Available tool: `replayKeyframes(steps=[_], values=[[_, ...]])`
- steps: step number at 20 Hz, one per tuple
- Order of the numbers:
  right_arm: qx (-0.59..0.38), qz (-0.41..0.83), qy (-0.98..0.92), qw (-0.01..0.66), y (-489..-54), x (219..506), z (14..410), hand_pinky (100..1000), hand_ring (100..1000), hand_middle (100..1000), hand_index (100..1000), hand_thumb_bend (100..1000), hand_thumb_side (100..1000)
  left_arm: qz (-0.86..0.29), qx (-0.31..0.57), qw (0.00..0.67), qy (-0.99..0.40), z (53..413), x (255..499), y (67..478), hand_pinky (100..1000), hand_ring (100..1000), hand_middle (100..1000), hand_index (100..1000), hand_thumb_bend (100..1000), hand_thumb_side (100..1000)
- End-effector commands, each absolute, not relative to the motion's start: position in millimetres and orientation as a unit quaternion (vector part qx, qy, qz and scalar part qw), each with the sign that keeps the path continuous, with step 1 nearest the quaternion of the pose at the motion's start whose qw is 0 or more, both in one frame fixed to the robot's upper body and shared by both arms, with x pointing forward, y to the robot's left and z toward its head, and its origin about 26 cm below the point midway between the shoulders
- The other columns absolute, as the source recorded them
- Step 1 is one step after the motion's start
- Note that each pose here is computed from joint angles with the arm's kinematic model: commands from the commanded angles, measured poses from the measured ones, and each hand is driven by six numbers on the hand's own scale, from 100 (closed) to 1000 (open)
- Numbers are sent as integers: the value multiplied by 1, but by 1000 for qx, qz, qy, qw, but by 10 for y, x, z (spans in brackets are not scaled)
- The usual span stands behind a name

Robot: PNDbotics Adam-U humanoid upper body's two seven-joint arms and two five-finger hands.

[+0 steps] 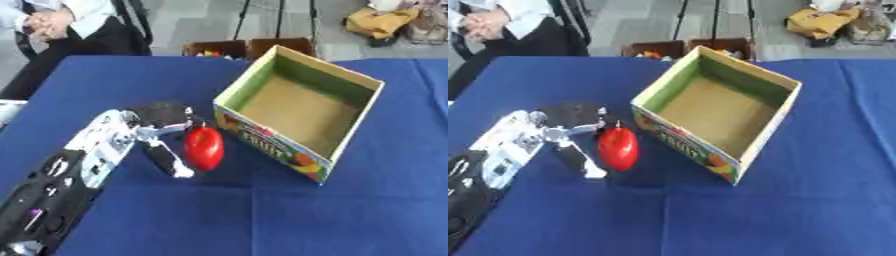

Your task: Pick up objects on the table and place them in the box.

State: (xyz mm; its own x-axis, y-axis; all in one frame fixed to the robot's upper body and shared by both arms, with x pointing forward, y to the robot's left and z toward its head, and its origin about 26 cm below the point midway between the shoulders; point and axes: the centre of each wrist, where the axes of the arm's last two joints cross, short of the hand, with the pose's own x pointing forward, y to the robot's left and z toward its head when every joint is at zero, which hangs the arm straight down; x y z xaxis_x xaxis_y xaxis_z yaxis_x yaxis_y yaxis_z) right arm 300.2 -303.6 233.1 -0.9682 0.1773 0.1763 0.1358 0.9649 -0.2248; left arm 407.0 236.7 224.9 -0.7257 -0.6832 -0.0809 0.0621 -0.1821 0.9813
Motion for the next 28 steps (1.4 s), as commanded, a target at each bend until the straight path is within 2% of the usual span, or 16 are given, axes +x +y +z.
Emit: replayKeyframes(steps=[1, 8, 13, 20, 28], values=[[-87, 114, -986, 88, -3085, 2970, 2415, 830, 871, 637, 819, 100, 825, -707, 278, 237, -605, 2576, 3908, 2478, 100, 421, 503, 694, 100, 488], [-86, 112, -986, 87, -3089, 2970, 2430, 830, 870, 638, 819, 100, 826, -653, 289, 213, -667, 3169, 3555, 2681, 100, 402, 490, 695, 100, 486], [-82, 116, -986, 87, -3074, 2974, 2438, 832, 872, 637, 819, 100, 827, -610, 303, 208, -702, 3504, 3454, 2770, 100, 396, 482, 691, 100, 478], [-68, 123, -987, 78, -3018, 2994, 2491, 834, 873, 637, 820, 100, 828, -566, 312, 226, -729, 3693, 3660, 2754, 100, 384, 469, 684, 100, 476], [-48, 130, -988, 64, -2940, 3020, 2566, 837, 877, 636, 822, 100, 832, -523, 325, 247, -749, 3649, 4027, 2662, 100, 380, 461, 678, 100, 471]])
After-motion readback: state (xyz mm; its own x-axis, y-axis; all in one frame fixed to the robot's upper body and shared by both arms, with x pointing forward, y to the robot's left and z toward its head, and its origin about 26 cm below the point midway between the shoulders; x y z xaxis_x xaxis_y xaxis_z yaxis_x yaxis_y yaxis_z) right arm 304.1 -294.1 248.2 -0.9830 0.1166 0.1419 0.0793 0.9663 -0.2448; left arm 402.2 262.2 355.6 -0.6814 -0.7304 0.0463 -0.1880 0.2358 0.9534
